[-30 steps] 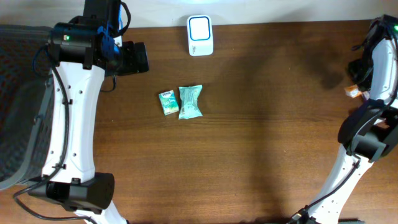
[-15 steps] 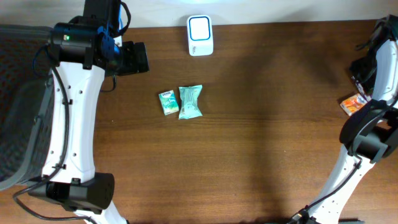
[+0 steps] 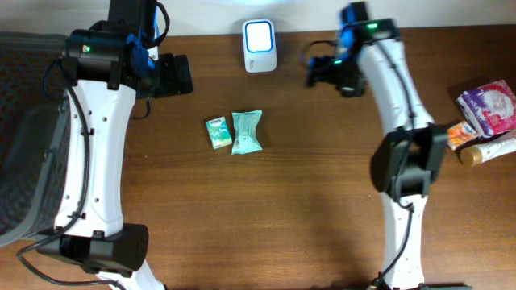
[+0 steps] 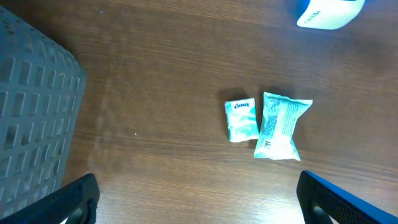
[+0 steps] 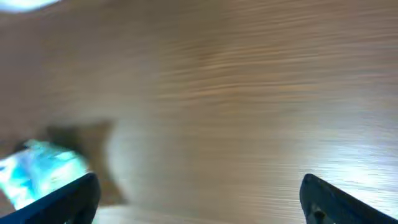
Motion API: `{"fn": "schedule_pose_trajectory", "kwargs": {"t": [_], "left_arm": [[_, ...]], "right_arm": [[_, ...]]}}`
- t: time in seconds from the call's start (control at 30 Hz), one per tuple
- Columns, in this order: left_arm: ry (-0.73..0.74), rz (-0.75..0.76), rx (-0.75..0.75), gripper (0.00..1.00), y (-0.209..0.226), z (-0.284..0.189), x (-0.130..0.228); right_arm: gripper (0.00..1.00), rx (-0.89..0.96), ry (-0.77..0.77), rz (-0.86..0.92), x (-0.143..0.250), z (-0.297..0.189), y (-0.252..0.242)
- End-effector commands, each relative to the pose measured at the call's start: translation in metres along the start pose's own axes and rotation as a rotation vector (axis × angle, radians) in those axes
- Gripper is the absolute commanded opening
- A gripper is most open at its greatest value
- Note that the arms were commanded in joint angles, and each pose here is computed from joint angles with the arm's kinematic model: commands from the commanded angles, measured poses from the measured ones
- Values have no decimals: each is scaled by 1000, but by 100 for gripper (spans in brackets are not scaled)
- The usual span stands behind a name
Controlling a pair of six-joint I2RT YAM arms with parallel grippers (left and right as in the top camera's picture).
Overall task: Scan the item barcode
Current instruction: 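Move the right gripper to the green wipes pack and grasp it, then lift the green wipes pack toward the scanner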
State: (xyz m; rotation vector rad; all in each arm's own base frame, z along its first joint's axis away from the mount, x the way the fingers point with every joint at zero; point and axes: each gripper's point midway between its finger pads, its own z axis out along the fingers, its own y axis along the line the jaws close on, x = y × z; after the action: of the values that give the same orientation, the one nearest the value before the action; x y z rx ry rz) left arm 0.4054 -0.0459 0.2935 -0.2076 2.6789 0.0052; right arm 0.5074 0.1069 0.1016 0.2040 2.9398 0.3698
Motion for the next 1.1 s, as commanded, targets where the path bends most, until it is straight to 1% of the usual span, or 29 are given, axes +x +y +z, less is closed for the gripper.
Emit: {"fn": "schedule_pose_trajectory", "kwargs": {"t": [0.0,0.13,0.2,0.3,0.33,0.57,0.6,0.7,0.77,0.83,0.87,0.9,0.93,0.97,1.0,1.03,1.07], "left_arm": [[-17,-8,-4,99,2,-4,-3],[-17,-8,-4,99,2,-4,-3],[-17,-8,-4,99,3,-4,-3],[-17,-8,-4,99,2,-4,-3],[-17,-8,-4,99,2,-4,-3],[-17,-8,-4,99,3,-4,-3],[-17,-8,-4,99,3,-4,-3],[-17,-8,-4,99,2,-4,-3],[-17,-8,-4,99,2,-4,-3],[-16,-8,-4,99,2,-4,-2],[-16,-8,-4,99,2,-4,-2],[-16,-8,-4,99,2,-4,-2],[-17,-8,-4,99,2,-4,-3],[-17,-8,-4,99,2,-4,-3],[-17,-8,-4,99,2,-4,-3],[-16,-8,-4,99,2,-4,-2],[-17,-8,-4,99,2,-4,-3]], "right_arm": [[99,-46,-10,-134,15,6,60],[99,-177,58,-221,43,31,118],[99,-206,81,-228,48,42,127],[99,-375,191,-211,66,54,148],[99,-404,223,-203,71,61,151],[100,-414,302,-181,86,92,148],[98,-412,306,-180,87,94,148],[96,-413,307,-188,91,104,149],[91,-414,310,-194,95,114,149],[89,-414,313,-201,101,124,149],[82,-413,316,-203,104,129,148],[70,-411,323,-206,108,134,148],[60,-410,329,-210,112,137,148],[53,-409,331,-211,113,138,149],[37,-409,333,-215,115,138,150],[26,-409,333,-215,115,138,151],[6,-410,331,-216,114,137,151]]}}
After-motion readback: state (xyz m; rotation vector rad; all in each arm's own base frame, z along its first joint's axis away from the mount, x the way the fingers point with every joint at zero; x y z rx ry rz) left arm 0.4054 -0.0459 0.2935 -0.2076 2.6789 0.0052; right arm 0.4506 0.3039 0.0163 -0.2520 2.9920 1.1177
